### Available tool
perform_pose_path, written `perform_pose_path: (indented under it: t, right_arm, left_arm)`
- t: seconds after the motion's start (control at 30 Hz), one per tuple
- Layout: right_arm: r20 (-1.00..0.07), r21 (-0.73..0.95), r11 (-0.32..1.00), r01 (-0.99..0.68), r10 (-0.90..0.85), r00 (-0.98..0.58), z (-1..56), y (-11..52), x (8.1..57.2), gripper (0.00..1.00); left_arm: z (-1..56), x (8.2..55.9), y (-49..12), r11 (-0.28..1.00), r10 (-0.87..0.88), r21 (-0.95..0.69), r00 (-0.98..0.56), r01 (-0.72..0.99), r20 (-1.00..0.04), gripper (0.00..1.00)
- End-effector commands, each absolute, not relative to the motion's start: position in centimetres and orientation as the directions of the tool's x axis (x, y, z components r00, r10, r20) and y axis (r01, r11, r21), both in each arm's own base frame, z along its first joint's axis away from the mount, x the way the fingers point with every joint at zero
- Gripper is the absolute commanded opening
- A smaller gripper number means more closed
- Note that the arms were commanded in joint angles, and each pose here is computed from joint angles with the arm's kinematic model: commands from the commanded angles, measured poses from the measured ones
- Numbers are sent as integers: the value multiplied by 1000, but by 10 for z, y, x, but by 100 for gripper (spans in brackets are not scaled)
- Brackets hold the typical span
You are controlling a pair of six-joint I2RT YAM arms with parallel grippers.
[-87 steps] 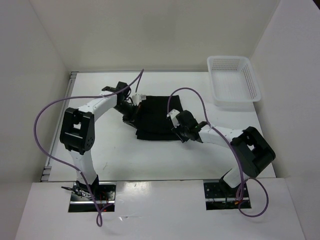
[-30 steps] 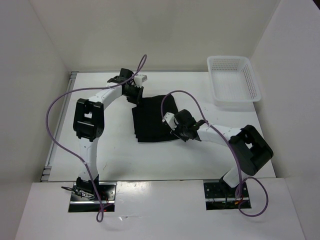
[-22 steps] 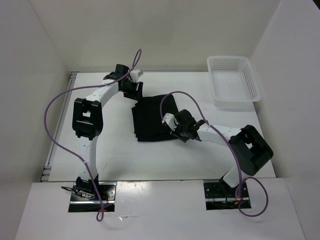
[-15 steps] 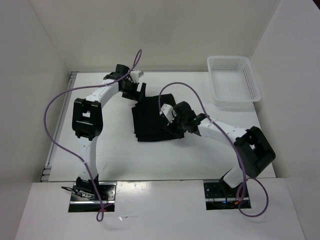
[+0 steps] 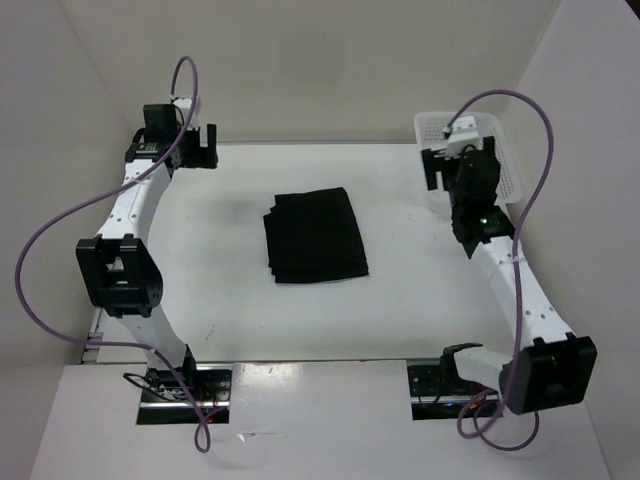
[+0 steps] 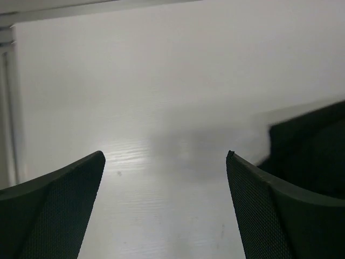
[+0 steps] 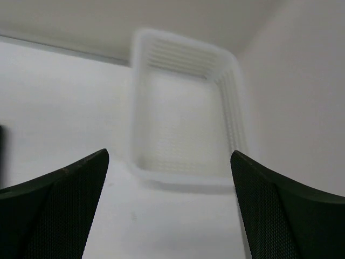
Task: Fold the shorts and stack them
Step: Fold the shorts
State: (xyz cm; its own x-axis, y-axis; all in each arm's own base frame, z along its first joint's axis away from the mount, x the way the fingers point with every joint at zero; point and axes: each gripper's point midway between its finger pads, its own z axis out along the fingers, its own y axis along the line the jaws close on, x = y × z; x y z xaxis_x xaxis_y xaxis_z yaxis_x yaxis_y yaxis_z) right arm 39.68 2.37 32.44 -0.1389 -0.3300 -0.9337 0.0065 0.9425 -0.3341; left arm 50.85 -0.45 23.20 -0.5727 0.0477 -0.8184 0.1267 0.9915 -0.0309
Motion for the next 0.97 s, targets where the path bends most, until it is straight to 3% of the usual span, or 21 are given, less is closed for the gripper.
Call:
perform_pose_path:
  t: [0.0, 0.07, 0.47, 0.93]
  right_arm:
    - [-959, -260, 918, 300, -209, -190, 317, -64, 400, 98]
    - [-973, -221, 893, 391, -173, -153, 331, -96, 386, 98]
    - [-959, -262, 915, 306, -211, -190, 302, -84, 330, 99]
    - [-950, -282, 923, 260, -230, -212, 290, -78, 324, 99]
  left_arm:
    - [225, 501, 31, 992, 61, 114, -571, -56, -819, 100]
    - [220, 493, 40, 984, 61, 146, -583, -100, -810, 100]
    - [218, 481, 38, 986, 61, 138, -583, -89, -810, 100]
    - [217, 470, 23, 996, 62, 92, -576, -23, -815, 100]
